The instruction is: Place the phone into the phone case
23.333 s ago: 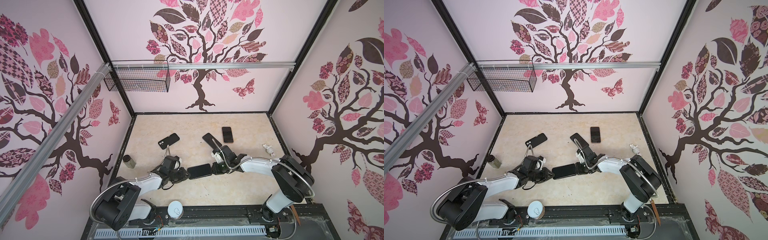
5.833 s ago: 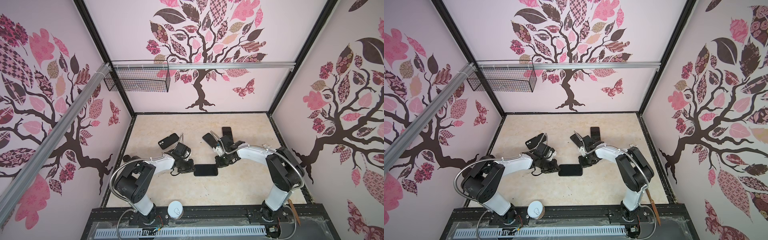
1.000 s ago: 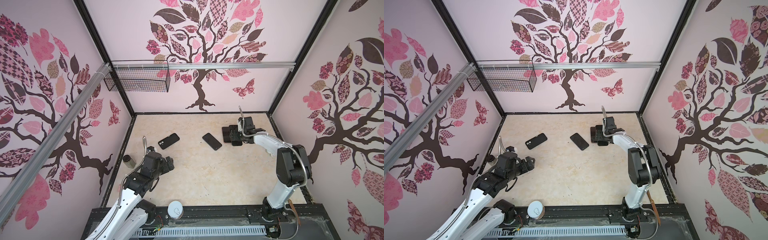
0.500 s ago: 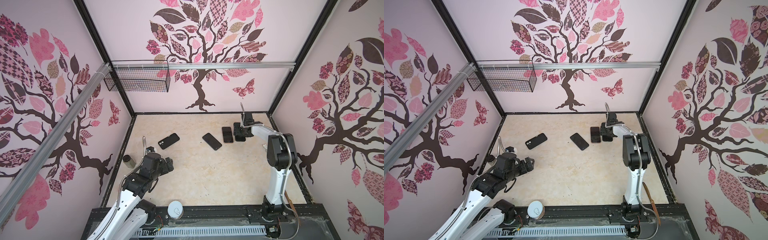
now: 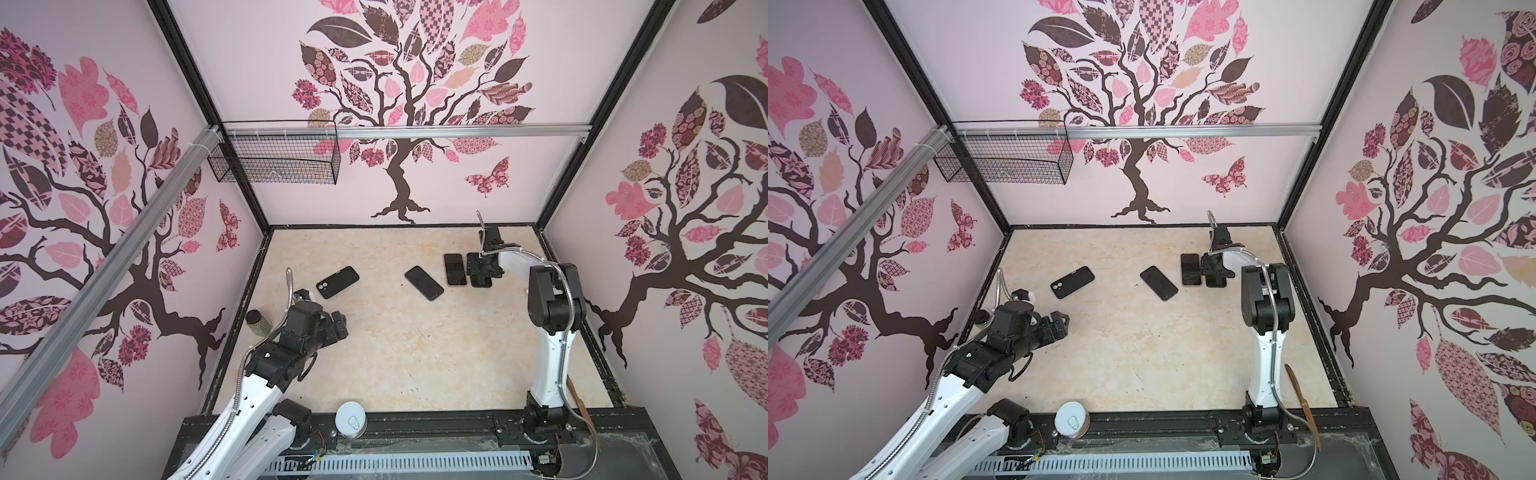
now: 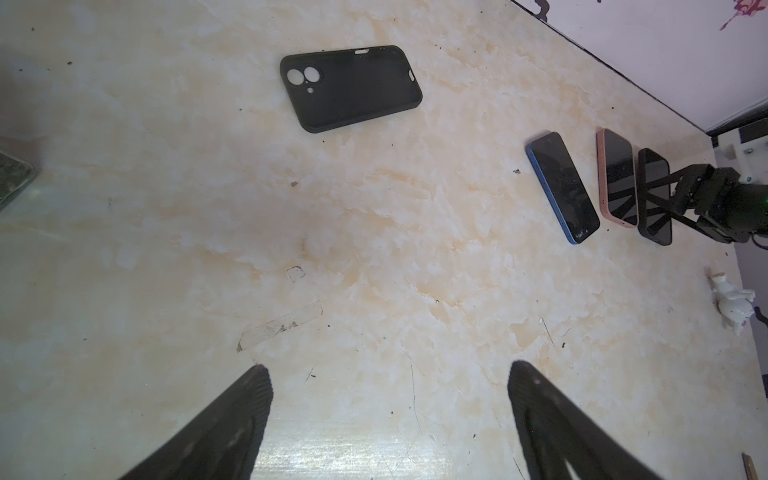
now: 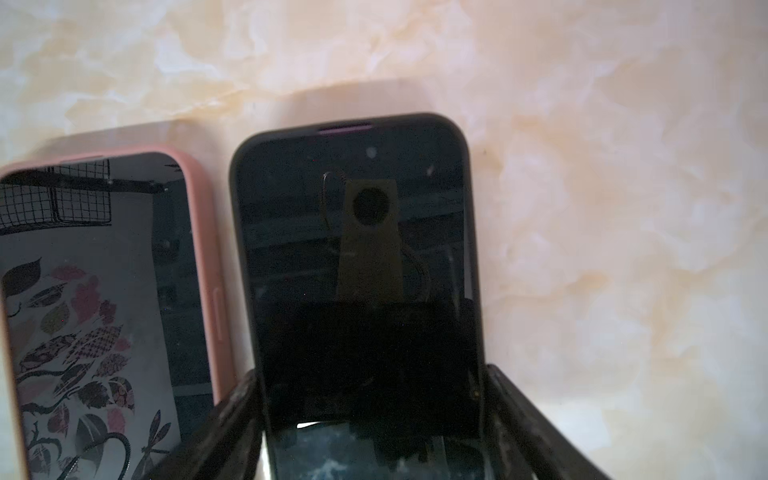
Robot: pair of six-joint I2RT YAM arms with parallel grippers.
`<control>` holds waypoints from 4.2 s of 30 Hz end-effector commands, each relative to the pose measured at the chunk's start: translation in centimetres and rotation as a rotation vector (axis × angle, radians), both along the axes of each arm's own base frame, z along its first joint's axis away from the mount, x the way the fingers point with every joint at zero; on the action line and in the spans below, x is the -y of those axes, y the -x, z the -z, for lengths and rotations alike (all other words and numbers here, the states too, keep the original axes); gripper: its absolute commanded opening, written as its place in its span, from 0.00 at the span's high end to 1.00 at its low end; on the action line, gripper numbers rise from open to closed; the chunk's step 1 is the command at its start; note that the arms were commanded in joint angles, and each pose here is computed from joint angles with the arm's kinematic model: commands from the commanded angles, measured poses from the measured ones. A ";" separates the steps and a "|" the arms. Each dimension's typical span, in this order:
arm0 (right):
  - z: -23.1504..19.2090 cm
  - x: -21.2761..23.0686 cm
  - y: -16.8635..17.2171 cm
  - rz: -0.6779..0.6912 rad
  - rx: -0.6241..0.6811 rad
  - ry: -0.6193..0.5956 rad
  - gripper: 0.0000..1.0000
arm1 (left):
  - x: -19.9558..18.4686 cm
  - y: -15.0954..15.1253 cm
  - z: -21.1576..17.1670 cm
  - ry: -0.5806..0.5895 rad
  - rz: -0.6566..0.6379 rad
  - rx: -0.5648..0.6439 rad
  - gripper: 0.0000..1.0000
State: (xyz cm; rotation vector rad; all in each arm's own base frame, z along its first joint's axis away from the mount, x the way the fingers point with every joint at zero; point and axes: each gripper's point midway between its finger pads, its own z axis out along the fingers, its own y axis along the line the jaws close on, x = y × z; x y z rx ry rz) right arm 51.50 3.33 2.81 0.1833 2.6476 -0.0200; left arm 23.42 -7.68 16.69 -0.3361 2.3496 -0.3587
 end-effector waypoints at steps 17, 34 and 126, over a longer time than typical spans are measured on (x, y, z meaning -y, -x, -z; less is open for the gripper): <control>-3.8 0.2 0.6 -0.012 0.075 -0.011 0.00 | -0.3 -2.6 0.2 -0.057 -0.062 -0.042 0.07; -11.3 -7.8 13.9 -0.198 0.248 -0.235 0.00 | -5.4 -11.8 3.9 -0.162 -0.277 -0.175 0.14; -11.1 -14.4 22.4 -0.477 0.251 -0.300 0.00 | 10.9 0.2 12.2 -0.331 0.190 -0.332 1.00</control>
